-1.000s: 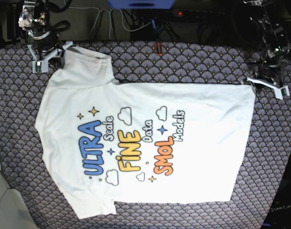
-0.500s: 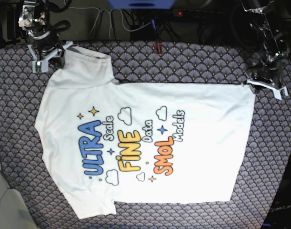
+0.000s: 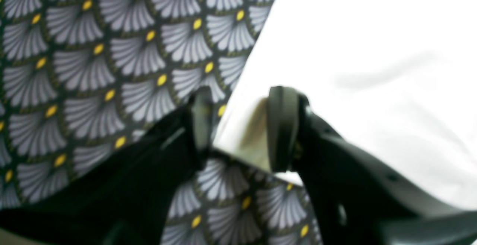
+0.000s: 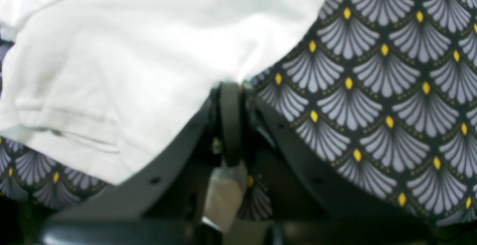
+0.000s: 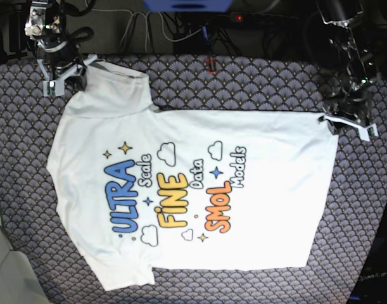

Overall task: Fold the T-shirt properly
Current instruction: 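Grasp the shirt's shoulder edge corners with both grippers, then lift the shoulder edge and fold it over toward the hem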

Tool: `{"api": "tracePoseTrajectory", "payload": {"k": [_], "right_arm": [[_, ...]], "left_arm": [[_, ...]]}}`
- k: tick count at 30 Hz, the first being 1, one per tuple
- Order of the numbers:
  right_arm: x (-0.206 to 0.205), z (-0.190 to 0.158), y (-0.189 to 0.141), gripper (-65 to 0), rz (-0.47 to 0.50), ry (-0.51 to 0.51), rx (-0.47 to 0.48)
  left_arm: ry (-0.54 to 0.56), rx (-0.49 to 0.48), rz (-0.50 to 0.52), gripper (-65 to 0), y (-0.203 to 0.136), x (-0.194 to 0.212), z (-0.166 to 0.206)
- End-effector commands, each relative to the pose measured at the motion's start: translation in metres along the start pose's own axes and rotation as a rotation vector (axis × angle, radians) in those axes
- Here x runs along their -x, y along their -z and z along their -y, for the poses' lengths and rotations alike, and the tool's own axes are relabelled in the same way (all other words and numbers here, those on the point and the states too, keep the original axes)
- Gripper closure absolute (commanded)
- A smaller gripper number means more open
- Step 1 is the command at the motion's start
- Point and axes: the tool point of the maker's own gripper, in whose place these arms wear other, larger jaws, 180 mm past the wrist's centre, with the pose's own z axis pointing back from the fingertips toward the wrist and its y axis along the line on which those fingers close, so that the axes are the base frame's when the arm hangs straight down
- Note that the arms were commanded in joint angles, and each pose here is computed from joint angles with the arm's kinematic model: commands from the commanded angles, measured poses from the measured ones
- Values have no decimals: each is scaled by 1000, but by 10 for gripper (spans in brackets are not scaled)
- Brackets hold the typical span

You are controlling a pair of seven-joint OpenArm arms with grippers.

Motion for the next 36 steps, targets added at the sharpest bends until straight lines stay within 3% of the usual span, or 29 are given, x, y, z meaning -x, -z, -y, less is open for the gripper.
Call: {"api": "tracePoseTrajectory", "payload": {"k": [1,8,13,25,36], "right_arm": [[35,-4,-4,0,-148,-14,-16],[36,-4,-5,0,-151,-15,-16],[43,0,-10,0,-172,-35,-15],[37,17,-14,0,-170,-86,2],[-29,10,-17,0,-3,-132,4]], "left_arm": [[3,5,-68,-244,0,16,2],[1,0,-93,-223,-4,29,-1],[4,-8,-117,0,-8,39,-6],[13,-27,-142,-5,-18,54,-16],[106,21,31,-5,-31,-18,7]]}}
